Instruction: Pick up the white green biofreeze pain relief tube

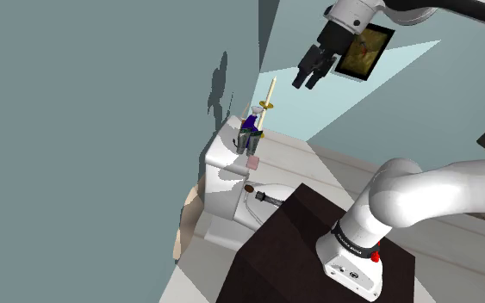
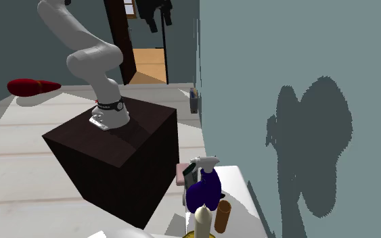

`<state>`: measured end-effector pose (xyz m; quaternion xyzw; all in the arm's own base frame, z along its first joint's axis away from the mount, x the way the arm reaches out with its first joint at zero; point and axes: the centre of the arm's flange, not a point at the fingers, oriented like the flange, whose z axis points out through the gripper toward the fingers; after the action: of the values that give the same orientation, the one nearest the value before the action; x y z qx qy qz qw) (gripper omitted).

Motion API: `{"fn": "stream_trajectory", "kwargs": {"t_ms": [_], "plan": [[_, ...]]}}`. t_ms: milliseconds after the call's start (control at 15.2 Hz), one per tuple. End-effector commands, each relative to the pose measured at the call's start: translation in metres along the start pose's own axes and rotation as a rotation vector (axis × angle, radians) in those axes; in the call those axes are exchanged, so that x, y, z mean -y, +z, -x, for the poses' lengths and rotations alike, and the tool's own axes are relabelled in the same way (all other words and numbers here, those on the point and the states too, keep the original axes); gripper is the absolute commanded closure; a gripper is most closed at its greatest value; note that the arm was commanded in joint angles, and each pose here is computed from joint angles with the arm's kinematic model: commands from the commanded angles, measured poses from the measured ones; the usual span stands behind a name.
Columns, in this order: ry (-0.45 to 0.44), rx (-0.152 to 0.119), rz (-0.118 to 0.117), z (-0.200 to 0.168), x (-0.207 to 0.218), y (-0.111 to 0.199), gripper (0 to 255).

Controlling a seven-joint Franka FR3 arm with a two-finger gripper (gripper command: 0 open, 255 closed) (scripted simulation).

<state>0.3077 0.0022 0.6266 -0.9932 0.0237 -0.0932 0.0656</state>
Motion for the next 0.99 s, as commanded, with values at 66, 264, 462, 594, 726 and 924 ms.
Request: {"fn": "stream_trajectory", "kwargs": {"t_ms": [66,264,462,594,726,924], "plan": [[-0.029,0.005,0.002,-0.004,-0.008,0.010,0],[-0.115,0.019,0.007,-0.018,-0.032,0.038,0],[-0.201,0.033,0.013,-0.034,-0.054,0.067,0],[-0.259,0.043,0.017,-0.045,-0.069,0.086,0],[-0.316,0.052,0.020,-0.057,-0.083,0.105,0],[-0.402,0.067,0.026,-0.076,-0.102,0.134,0]]}}
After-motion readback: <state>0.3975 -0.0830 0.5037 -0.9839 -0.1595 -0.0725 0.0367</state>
